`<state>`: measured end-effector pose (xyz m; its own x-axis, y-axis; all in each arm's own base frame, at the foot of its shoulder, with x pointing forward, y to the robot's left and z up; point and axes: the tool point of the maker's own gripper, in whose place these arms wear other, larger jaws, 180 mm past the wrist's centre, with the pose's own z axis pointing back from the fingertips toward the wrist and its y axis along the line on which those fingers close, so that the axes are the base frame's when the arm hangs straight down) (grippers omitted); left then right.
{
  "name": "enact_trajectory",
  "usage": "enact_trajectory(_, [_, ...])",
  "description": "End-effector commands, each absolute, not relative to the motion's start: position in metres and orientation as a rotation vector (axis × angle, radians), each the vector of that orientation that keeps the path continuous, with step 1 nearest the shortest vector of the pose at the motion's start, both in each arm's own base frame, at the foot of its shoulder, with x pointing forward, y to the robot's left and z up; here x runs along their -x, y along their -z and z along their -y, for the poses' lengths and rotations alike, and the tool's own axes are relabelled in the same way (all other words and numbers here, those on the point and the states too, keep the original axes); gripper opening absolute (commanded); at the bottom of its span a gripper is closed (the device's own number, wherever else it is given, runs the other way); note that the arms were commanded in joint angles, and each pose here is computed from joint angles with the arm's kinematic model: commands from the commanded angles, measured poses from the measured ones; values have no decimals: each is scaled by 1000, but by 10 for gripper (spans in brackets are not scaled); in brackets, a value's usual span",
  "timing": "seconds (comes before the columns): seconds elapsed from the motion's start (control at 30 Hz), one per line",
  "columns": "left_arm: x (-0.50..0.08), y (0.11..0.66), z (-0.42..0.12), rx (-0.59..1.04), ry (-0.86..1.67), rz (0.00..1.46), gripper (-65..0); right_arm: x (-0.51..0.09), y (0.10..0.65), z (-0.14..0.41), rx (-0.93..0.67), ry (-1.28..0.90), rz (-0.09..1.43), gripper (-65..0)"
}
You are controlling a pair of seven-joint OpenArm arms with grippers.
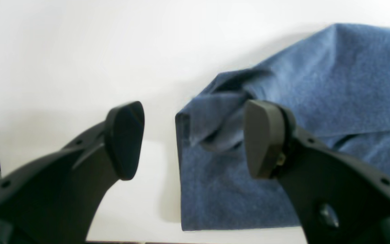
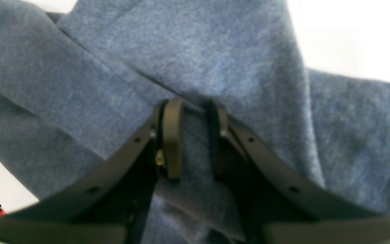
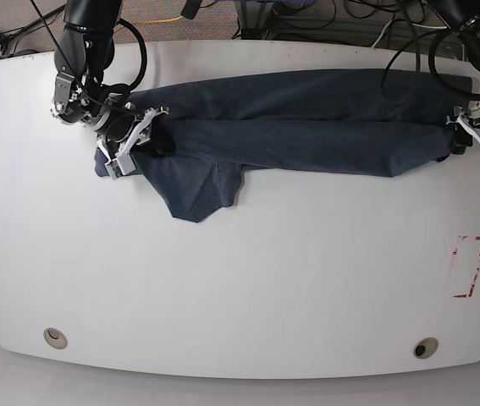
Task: Fold the T-shirt properly
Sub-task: 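Regrasp the folded edge with both grippers and tuck it flat, then release the left gripper and reposition it on the folded end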
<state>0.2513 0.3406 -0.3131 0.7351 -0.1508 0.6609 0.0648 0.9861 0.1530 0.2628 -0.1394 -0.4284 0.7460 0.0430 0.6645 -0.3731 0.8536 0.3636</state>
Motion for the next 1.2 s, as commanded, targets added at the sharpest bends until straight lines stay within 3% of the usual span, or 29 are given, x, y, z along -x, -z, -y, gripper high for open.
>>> enact_trajectory(0.0, [-268,296,-344,-136,121,832,-229,-243,451,159,-402,-259,556,-517])
enact_trajectory(0.13, [-281,301,-350,-130,89,874,-226,-244,450,159,-406,-257,560,-517])
enact_trajectory(0.37, [-276,304,-347,-138,100,816,-228,-244,450,159,-404,-258,559,-517])
enact_trajectory(0.87, [-271,324,-288,-48,147,770,-229,-243,450,157,-411,-255,560,-517])
enact_trajectory(1.17, [-258,355,-333,-129,115,659,-229,-244,451,156,-414,-251,559,-517])
